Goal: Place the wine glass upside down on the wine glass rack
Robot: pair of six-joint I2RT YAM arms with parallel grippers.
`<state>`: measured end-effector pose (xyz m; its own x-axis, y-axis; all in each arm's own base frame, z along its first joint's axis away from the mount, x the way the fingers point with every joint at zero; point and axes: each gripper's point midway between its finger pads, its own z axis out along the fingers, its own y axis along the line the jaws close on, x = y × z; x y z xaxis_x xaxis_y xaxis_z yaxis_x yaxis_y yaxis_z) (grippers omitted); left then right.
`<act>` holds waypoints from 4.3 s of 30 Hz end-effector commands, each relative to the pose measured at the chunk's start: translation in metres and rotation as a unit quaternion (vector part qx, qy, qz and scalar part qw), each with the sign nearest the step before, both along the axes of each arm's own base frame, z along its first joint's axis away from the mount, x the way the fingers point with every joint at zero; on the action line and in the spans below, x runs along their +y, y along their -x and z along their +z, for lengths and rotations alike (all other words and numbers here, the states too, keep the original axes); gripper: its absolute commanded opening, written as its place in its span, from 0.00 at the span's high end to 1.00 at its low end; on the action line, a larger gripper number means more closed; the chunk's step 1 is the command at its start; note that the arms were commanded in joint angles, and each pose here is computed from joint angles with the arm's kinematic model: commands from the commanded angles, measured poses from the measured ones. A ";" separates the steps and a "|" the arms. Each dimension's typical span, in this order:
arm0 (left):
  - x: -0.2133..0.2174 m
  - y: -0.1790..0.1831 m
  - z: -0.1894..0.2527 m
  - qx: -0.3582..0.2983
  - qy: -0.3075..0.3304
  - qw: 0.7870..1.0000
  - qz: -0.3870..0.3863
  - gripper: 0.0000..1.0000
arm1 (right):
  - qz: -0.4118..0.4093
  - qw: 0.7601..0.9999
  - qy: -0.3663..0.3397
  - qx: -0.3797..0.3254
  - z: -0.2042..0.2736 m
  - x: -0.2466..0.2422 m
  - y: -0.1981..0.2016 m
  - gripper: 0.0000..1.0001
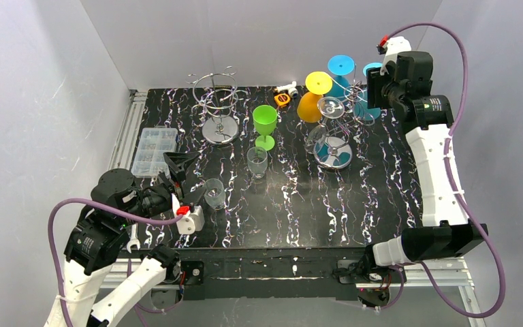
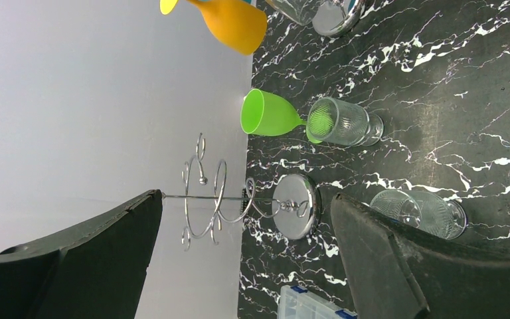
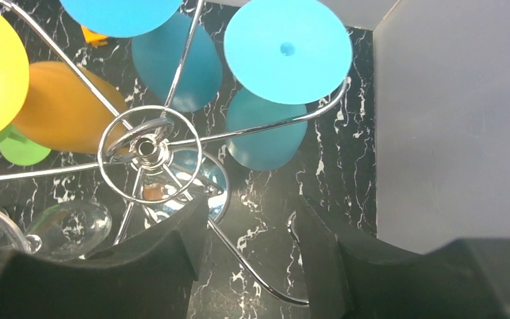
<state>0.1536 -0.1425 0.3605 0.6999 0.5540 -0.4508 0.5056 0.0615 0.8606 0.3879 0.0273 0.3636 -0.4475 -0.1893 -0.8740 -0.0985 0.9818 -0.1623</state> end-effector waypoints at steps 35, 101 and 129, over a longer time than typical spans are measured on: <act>0.002 0.001 0.010 -0.001 0.002 1.000 0.005 0.02 | 0.030 0.998 -0.022 0.048 -0.041 0.015 0.004 0.92; -0.032 -0.010 0.019 0.040 0.044 0.997 -0.051 0.02 | -0.065 0.997 0.003 -0.039 0.029 -0.021 0.004 0.27; -0.048 -0.015 0.027 0.023 0.046 0.995 -0.085 0.02 | -0.089 0.981 -0.170 0.017 -0.026 -0.011 0.029 0.58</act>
